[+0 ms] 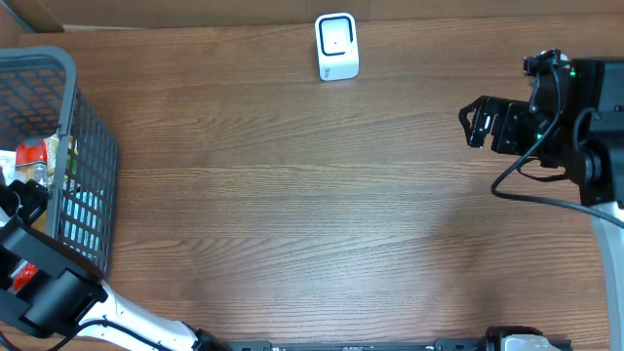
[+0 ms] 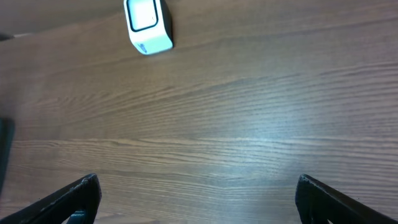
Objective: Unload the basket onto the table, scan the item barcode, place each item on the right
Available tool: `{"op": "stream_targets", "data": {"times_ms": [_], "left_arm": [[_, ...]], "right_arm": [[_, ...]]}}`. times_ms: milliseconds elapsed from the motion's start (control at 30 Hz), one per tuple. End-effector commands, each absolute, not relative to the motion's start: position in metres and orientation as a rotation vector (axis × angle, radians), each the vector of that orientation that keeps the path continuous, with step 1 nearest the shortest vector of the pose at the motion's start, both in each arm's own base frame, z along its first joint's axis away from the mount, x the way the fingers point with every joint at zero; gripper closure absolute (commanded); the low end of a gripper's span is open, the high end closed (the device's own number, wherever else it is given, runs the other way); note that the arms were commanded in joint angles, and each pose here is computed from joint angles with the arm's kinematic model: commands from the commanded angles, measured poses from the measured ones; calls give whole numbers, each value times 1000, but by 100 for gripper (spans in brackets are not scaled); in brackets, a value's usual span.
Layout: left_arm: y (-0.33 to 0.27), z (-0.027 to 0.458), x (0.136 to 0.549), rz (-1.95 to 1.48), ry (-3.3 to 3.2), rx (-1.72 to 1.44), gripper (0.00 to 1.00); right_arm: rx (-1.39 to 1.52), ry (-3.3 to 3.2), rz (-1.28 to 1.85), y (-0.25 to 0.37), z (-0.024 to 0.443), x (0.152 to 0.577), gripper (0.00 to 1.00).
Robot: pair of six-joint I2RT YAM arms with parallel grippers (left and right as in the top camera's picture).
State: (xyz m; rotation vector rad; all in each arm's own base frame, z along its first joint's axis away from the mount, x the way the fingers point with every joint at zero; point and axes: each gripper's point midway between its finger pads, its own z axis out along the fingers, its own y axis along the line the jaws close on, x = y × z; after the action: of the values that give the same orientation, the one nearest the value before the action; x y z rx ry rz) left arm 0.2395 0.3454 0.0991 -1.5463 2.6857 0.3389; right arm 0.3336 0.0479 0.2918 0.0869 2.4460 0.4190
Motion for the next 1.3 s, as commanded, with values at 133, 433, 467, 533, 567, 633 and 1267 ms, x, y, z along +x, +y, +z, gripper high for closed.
{"op": "stream_targets", "data": {"times_ms": [133,433,467,533,567,633,1267], "left_arm": [[361,100,252,396,2708,-1376,9],[365,100,272,335,2733,-1162,6],[365,99,274,327,2740,-1134,6],[364,93,279,295,2772,-1061,6],[364,90,279,289,2778,-1057,6],[362,75,281,259,2819,-1024,7],[357,30,273,216,2946,-1019,96]], "right_arm": [[90,2467,430,49,287,343,0],[93,2478,430,49,285,341,0],[93,2481,430,49,285,341,0],[97,2495,430,49,283,338,0],[98,2499,431,49,282,337,0],[101,2512,431,49,280,335,0],[103,2522,431,49,279,333,0]]}}
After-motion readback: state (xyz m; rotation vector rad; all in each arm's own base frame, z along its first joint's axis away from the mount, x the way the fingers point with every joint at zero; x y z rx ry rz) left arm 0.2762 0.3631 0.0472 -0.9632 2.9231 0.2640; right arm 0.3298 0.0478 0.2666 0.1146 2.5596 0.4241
